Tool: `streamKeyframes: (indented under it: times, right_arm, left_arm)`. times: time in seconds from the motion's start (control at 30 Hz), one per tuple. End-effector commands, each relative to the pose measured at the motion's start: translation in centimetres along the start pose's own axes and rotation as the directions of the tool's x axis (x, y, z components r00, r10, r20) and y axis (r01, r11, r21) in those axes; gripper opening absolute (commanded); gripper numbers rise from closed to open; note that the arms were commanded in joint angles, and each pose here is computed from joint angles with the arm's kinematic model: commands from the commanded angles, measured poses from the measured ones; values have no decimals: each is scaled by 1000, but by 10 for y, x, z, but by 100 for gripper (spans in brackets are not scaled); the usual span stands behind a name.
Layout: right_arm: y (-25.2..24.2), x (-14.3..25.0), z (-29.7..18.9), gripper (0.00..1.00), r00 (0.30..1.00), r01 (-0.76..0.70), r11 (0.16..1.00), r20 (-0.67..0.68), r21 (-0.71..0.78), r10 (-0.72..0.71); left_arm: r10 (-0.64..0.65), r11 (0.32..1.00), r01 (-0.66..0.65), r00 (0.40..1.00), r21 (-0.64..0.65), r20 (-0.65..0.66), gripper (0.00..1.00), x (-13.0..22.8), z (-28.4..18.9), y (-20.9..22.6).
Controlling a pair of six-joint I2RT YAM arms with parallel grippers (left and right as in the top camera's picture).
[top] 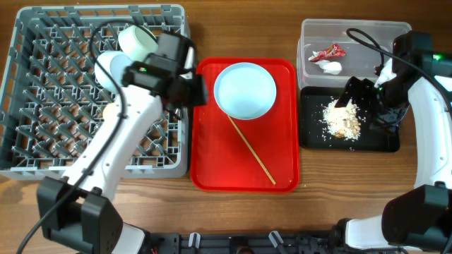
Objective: Sort waste into correct bins and load items into the dishwasher rack
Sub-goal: 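Reach left gripper to the tray and grasp the wooden chopstick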
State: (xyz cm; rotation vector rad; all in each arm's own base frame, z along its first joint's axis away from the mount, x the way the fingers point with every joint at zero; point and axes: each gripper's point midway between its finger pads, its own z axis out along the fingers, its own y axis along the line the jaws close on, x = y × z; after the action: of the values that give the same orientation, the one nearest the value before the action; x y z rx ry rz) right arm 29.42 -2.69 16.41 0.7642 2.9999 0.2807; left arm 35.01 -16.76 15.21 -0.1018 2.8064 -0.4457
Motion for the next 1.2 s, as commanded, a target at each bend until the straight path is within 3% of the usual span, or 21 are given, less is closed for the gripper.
streamKeyframes:
  times: [0.0,0.37,0.6,0.87,1.03,1.17]
  right_arm:
    - [-1,-2,3,100,1000,15,1000,-4,7,-15]
    - [-1,-3,3,100,1000,18,1000,-1,6,-18]
    - [-1,-3,3,100,1000,19,1000,1,5,-19]
    - [-1,-3,3,100,1000,19,1000,1,5,-19]
    - [-1,-3,3,100,1000,19,1000,0,6,-19]
    - [-1,-3,3,100,1000,19,1000,0,6,-19]
  left_arm:
    - [-219,976,220,969,-9,-116,49,41,26,-32]
    - [-191,971,154,959,-183,-209,50,121,92,-69]
    - [-176,966,126,961,-227,-213,49,148,125,-80]
    - [-179,943,90,950,-321,-257,48,170,150,-61]
    - [-177,940,88,952,-330,-251,26,169,150,-59]
    - [-180,936,85,950,-342,-257,15,171,148,-57]
